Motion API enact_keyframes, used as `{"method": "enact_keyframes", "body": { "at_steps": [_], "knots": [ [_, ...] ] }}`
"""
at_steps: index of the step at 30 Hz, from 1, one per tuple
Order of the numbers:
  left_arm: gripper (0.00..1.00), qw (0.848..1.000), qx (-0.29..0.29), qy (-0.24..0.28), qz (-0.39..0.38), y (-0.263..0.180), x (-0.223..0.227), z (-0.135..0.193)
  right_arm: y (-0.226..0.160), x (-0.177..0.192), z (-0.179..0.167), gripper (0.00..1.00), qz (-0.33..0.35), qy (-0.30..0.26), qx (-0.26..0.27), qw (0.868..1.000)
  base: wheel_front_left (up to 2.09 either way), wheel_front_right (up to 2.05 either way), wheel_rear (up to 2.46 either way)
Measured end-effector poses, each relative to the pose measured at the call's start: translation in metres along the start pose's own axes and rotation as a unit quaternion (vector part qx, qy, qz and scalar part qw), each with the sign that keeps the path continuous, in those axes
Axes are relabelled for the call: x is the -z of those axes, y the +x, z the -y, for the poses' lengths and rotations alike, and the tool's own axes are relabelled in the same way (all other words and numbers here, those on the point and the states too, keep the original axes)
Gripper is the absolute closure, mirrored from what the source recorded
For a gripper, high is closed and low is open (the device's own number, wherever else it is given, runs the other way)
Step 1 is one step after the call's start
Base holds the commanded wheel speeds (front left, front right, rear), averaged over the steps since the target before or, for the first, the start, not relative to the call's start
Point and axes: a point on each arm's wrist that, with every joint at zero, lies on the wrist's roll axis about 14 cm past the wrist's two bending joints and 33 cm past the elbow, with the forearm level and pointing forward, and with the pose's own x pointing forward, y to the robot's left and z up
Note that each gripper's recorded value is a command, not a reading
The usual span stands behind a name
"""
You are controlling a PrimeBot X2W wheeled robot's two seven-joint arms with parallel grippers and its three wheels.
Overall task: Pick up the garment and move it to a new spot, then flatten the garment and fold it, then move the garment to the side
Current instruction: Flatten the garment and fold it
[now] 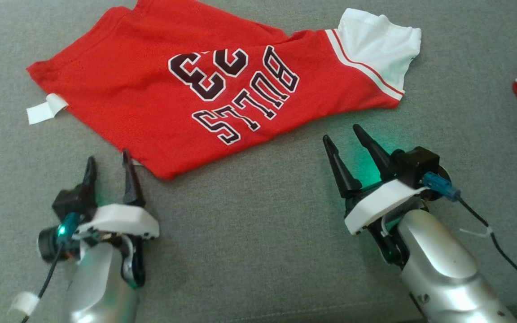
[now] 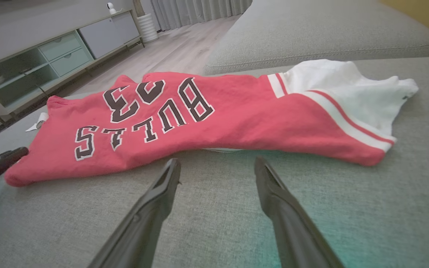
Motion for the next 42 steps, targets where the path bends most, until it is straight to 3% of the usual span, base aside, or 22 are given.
{"method": "enact_keyframes", "body": {
  "at_steps": [7, 37, 42],
  "knots": [
    [0.0, 1.0, -0.011, -0.003, -0.011, -0.007, 0.01, -0.007, -0.001, -0.002, 0.0, 0.0, 0.003, 0.002, 0.002, 1.0, 0.0, 0.0, 0.0],
    [0.0, 0.994, 0.102, -0.024, 0.009, -0.003, -0.004, 0.048, -0.012, 0.006, 0.015, 0.0, -0.009, 0.003, 0.027, 1.0, 0.0, 0.0, 0.0],
    [0.0, 0.996, 0.084, -0.011, -0.013, -0.002, 0.01, 0.043, -0.013, 0.009, 0.017, 0.0, -0.014, 0.004, 0.031, 0.999, 0.0, 0.0, 0.0]
  ]
}}
